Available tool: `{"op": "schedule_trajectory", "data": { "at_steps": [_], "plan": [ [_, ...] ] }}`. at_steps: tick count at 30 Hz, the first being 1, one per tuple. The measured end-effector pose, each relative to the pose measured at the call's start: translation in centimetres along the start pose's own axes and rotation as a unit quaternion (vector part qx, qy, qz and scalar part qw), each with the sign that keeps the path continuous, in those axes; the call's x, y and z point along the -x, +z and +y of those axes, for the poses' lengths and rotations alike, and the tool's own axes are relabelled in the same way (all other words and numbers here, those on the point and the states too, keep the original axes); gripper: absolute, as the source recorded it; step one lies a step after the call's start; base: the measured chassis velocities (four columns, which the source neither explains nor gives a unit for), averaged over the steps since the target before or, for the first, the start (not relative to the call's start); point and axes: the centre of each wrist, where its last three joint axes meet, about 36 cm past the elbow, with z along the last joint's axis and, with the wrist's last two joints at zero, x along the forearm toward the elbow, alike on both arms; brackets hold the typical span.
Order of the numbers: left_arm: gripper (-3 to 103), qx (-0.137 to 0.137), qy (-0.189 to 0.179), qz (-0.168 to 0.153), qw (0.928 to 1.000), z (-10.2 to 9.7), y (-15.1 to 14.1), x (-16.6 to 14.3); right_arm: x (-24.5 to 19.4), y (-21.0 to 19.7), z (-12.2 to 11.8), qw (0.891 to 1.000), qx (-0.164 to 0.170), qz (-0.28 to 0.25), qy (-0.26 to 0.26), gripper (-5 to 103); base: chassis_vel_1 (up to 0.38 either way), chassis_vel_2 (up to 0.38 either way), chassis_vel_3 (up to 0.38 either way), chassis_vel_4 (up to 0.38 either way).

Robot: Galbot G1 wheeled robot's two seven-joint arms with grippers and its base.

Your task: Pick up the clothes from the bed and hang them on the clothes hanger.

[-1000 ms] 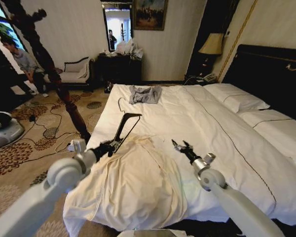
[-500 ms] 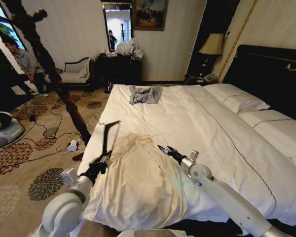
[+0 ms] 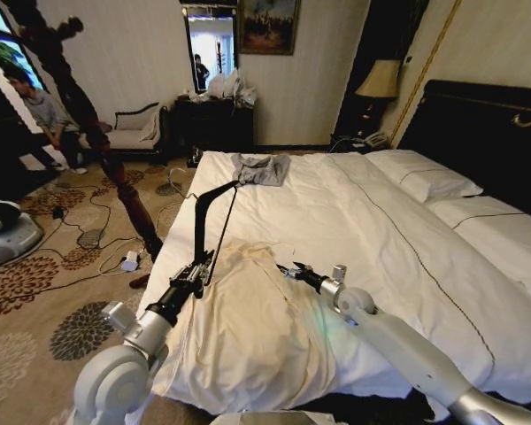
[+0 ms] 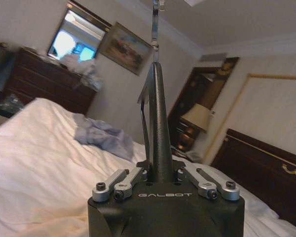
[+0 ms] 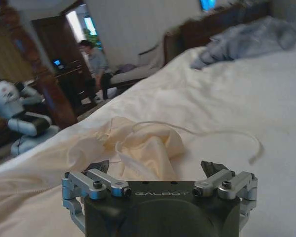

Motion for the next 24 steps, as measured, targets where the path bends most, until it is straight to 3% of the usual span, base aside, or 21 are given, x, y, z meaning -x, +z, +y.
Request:
{"op": "schedule_trajectory", "data": {
  "at_steps": [2, 3, 5, 8, 10, 13, 15, 17, 24],
  "plan": [
    [20, -0.005, -0.01, -0.005, 0.9999, 0.2, 0.1, 0.0, 1.2, -0.6, 0.1, 0.999, -0.039, -0.001, 0.001, 100, 0.0, 0.0, 0.0, 0.0],
    [20, -0.005, -0.01, -0.005, 0.9999, 0.2, 0.1, 0.0, 1.2, -0.6, 0.1, 0.999, -0.039, -0.001, 0.001, 100, 0.0, 0.0, 0.0, 0.0],
    [20, -0.014, -0.019, -0.007, 0.9997, 0.1, 0.4, 0.1, 3.0, -1.8, 0.8, 0.995, -0.095, 0.004, 0.02, 100, 0.0, 0.0, 0.0, 0.0],
    [20, -0.02, -0.027, -0.009, 0.9994, 0.1, 0.7, 0.1, 4.8, -2.7, 1.8, 0.99, -0.136, 0.014, 0.024, 97, 0.0, 0.0, 0.0, 0.0],
    [20, -0.02, -0.029, -0.009, 0.9993, 0.1, 0.7, 0.2, 5.3, -2.8, 2.1, 0.99, -0.141, 0.016, 0.023, 97, 0.0, 0.0, 0.0, 0.0],
    [20, -0.018, -0.036, -0.008, 0.9992, 0.2, 1.0, 0.1, 7.5, -3.4, 4.1, 0.987, -0.152, 0.044, 0.024, 86, 0.0, 0.0, 0.0, 0.0],
    [20, -0.017, -0.037, -0.008, 0.9991, 0.2, 1.0, 0.1, 7.8, -3.6, 4.3, 0.987, -0.152, 0.052, 0.023, 85, 0.0, 0.0, 0.0, 0.0],
    [20, -0.015, -0.043, -0.011, 0.9989, 0.3, 0.8, 0.1, 8.8, -4.3, 5.0, 0.984, -0.152, 0.09, 0.01, 83, 0.0, 0.0, 0.0, 0.0],
    [20, -0.014, -0.051, -0.015, 0.9985, 0.6, 0.7, 0.2, 11.3, -5.7, 5.5, 0.982, -0.138, 0.128, -0.022, 95, 0.0, 0.0, 0.0, 0.0]
  ]
}}
